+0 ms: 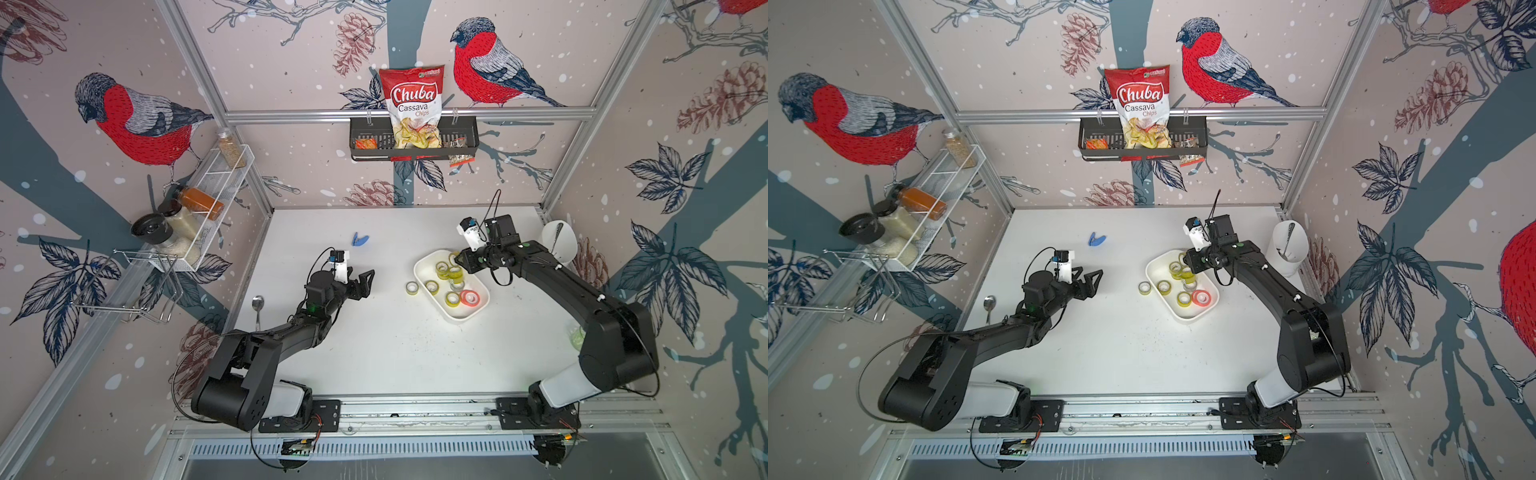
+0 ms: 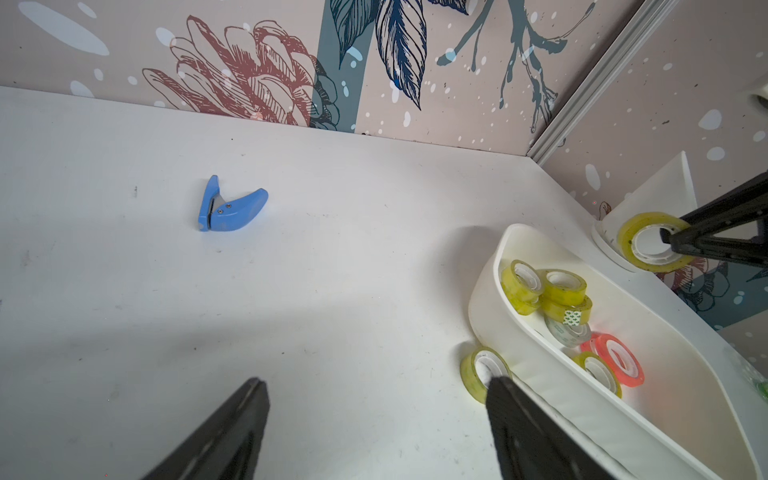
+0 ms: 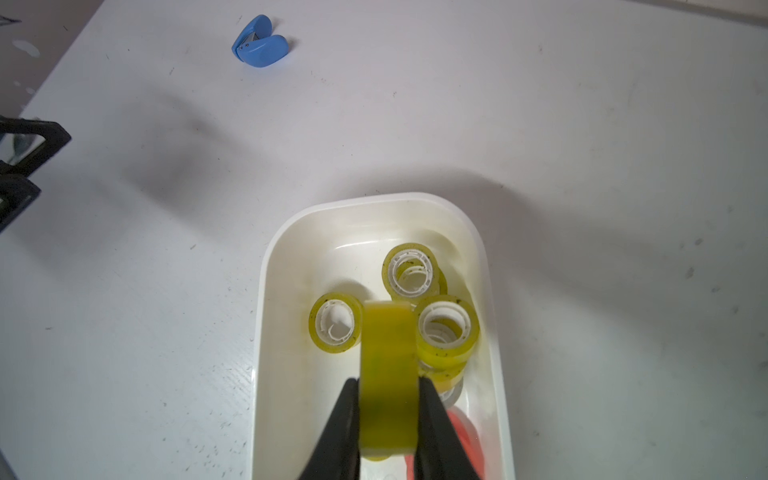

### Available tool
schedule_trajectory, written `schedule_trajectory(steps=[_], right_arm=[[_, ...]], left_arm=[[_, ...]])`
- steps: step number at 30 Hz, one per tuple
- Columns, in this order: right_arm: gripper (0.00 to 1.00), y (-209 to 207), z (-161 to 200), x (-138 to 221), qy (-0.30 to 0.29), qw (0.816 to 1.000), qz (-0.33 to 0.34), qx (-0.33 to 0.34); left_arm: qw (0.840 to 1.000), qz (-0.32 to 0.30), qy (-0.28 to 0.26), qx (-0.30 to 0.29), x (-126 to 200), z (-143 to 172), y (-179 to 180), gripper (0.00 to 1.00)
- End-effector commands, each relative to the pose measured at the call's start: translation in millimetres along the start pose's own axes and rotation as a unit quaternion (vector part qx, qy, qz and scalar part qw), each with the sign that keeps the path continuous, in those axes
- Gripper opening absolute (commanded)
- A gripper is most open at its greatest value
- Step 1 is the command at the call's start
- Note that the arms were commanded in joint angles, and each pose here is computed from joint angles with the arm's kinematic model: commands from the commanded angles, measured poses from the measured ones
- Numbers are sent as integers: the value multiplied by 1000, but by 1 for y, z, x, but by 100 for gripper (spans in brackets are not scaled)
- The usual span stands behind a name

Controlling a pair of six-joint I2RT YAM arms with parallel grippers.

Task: Put the transparent tape into the storage box
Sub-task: Place the tape in the storage box.

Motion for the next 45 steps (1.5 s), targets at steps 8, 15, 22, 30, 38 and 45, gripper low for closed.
schedule_trajectory(steps=[8, 15, 22, 30, 38, 45], right_arm=[[18, 6, 31, -3, 59, 987, -60, -134], [19, 6, 47, -11, 96, 981, -53, -160], [19, 9, 64, -24, 141, 976, -44, -158], [19, 4, 77, -37, 164, 971, -42, -167], [19, 1, 83, -46, 164, 968, -60, -181], [19, -6, 84, -52, 161, 965, -68, -194]], left_arm=[[1000, 13, -23, -10, 1, -10, -3, 87], [1000, 17, -23, -6, 2, -9, -4, 87], [1000, 16, -24, -6, 3, -10, -4, 87], [1000, 15, -23, -6, 3, -9, -3, 87], [1000, 15, -22, -4, 2, -9, -3, 87], [1000, 15, -22, -5, 2, -9, -3, 87]])
Point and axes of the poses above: each gripper's point midway between its finger pads, its own x axis back along the fingers, its own y axis along the line the jaws close on, z = x × y, the point moved 8 cm from there along x, back along the fingers, and after that the axes turned 6 degrees about -x, right-handed, at the moved point
